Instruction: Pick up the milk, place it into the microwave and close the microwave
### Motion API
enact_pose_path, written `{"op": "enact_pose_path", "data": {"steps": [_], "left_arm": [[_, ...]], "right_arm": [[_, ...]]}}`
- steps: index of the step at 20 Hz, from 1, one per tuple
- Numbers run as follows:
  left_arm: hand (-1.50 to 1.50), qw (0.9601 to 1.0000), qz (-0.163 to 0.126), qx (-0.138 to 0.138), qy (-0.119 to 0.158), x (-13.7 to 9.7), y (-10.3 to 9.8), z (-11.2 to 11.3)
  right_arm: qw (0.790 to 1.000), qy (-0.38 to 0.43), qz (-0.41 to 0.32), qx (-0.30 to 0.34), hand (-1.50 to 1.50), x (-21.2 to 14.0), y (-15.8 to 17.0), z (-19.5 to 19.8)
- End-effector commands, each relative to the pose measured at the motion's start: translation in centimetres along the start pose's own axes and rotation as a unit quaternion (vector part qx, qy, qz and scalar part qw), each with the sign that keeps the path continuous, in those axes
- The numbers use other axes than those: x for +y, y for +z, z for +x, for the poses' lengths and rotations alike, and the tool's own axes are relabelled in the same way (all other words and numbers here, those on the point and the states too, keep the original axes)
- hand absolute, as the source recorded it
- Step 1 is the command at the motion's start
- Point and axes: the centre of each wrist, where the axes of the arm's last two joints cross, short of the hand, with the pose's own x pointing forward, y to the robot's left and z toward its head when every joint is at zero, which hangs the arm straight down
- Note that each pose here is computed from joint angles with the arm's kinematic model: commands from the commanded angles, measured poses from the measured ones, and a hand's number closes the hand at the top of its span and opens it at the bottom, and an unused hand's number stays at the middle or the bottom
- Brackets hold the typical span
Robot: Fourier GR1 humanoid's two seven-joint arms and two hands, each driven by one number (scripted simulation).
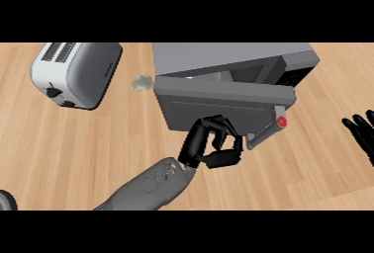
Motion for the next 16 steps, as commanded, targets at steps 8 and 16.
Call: {"op": "enact_pose_path", "data": {"steps": [8, 16], "left_arm": [[-1.50, 0.9942, 0.107, 0.013, -0.010, 0.9, -4.7, 2.5], [-1.50, 0.9851, 0.169, 0.010, 0.030, 1.2, -5.3, 3.6]], "right_arm": [[0.997, 0.067, 0.029, -0.034, -1.50, -2.6, -3.5, 3.9], [0.967, 0.244, 0.027, -0.066, 1.50, -5.3, -5.9, 8.9]]}}
